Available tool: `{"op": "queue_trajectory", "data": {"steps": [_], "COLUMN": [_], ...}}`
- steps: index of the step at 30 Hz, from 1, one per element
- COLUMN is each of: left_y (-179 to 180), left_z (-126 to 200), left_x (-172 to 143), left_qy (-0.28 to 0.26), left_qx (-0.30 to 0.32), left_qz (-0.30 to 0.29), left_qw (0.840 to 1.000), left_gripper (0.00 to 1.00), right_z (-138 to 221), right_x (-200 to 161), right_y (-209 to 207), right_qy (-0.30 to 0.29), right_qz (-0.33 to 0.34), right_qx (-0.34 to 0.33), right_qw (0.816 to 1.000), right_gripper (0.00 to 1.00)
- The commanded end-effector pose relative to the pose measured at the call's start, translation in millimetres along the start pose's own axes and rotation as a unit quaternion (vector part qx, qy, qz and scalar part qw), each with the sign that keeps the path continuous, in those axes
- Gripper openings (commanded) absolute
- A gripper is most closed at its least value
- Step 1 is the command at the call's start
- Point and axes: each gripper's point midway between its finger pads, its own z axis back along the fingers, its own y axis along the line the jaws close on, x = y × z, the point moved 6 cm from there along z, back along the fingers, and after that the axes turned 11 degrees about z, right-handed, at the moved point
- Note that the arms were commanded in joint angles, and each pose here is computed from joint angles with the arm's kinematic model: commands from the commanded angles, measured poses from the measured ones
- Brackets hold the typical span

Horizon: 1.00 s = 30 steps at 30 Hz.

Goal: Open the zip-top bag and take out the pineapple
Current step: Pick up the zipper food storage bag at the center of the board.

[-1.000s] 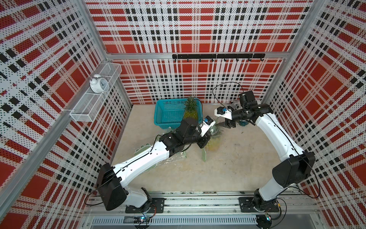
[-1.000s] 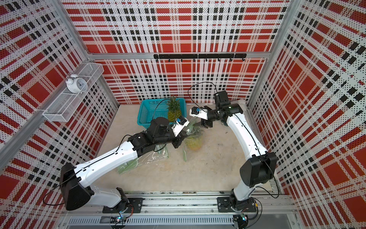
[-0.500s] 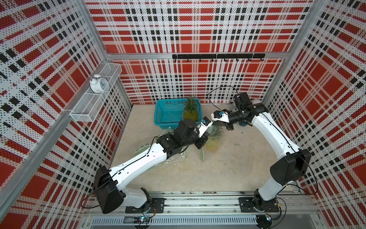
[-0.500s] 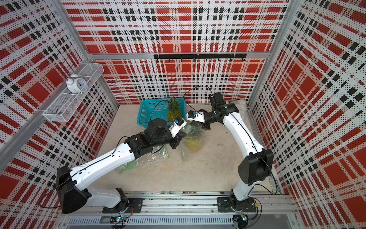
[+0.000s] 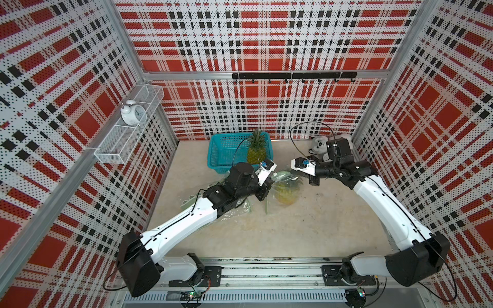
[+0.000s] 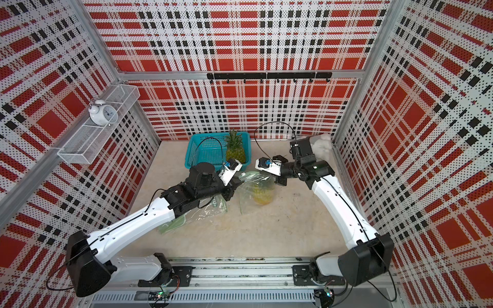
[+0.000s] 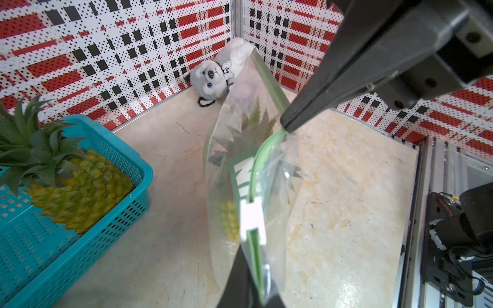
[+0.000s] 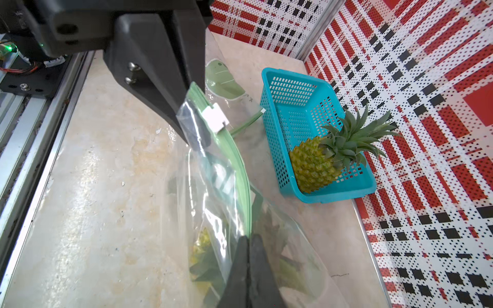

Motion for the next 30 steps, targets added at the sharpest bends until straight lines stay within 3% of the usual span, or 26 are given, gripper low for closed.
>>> {"op": "queue_trajectory", "data": {"steps": [1, 3, 6, 10, 17, 25, 27, 30], "left_y": [1, 0, -3, -6, -3, 2, 1, -3], "left_z": [6, 7, 11, 17, 24, 14, 13, 14], "left_x": [5, 6, 7, 10, 24, 28, 30, 34], "left_qy": [-0.026, -0.034, -0.052, -0.075, -0.108, -0.101, -0.100, -0.108], "left_qx": [-0.033, -0.048, -0.076, -0.103, -0.095, -0.096, -0.102, -0.113], "left_qz": [-0.005, -0.004, -0.004, -0.004, -0.005, 0.003, 0.004, 0.002], "left_qw": [0.999, 0.998, 0.996, 0.992, 0.990, 0.990, 0.990, 0.988], "left_gripper": [0.18, 0.38, 0.48, 0.52, 0.56, 0.47, 0.38, 0.13], "right_z": [3, 3, 3, 2, 4, 4, 4, 4], "right_x": [4, 4, 4, 4, 9, 17, 18, 20], "right_y": [-5, -3, -2, -3, -8, -13, -13, -13], "right_qy": [-0.003, -0.004, -0.005, -0.002, -0.001, -0.007, -0.008, -0.009], "right_qz": [-0.016, -0.018, -0.020, -0.024, -0.017, -0.008, -0.007, -0.005], "right_qx": [-0.046, -0.053, -0.059, -0.057, -0.060, -0.063, -0.062, -0.058], "right_qw": [0.999, 0.998, 0.998, 0.998, 0.998, 0.998, 0.998, 0.998], "right_gripper": [0.00, 0.00, 0.00, 0.00, 0.00, 0.00, 0.00, 0.00]}}
